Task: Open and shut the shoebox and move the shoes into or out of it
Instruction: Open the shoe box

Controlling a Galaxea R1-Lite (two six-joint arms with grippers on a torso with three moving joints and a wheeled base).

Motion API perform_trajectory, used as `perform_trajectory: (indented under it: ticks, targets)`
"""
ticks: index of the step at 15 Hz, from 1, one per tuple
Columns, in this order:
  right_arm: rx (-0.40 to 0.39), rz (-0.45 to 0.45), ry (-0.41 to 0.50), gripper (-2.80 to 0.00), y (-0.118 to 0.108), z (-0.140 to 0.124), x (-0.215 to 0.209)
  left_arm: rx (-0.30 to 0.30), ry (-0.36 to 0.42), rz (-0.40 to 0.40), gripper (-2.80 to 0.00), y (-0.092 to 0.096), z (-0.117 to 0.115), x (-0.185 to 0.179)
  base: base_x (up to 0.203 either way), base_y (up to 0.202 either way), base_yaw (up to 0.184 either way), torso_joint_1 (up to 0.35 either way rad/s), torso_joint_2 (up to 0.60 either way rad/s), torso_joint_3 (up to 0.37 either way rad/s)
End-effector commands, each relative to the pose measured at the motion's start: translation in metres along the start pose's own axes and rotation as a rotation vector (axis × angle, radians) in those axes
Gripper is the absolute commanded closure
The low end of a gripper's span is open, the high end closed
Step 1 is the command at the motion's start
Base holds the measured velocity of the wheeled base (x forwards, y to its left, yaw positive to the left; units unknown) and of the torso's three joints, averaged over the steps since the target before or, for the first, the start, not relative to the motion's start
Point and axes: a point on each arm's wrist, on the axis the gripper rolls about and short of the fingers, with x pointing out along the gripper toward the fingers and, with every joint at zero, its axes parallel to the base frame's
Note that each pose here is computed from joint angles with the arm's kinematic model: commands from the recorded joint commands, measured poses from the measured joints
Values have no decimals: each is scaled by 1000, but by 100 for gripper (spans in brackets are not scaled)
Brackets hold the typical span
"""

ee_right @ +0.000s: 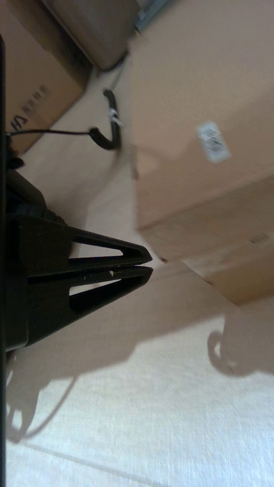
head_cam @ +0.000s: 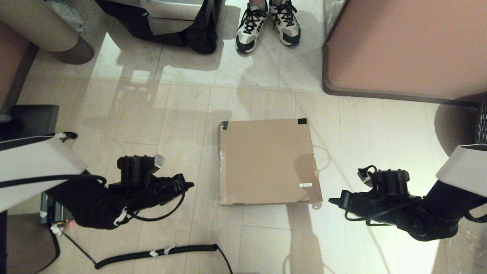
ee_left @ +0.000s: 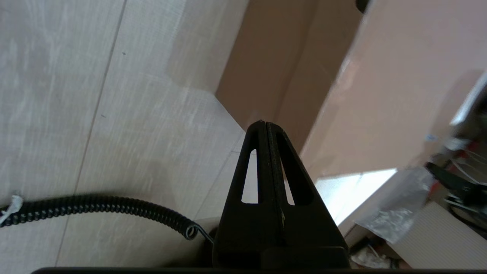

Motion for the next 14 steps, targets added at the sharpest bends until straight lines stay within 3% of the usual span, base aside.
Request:
perform_trajectory:
  ticks: [1, 5, 14]
  targets:
    - [-11, -10, -31, 0, 10, 19, 5, 11, -8, -5, 0, -13, 11, 8, 0, 0, 0, 0, 0, 0]
    - [-6, -37, -3, 0, 17, 40, 27, 56, 20, 53, 0, -30, 20, 28, 0, 0, 0, 0, 0, 0]
    - [-15, -35, 38, 0, 11, 31, 64, 106, 17, 60, 0, -44, 5, 84, 0, 0, 0, 0, 0, 0]
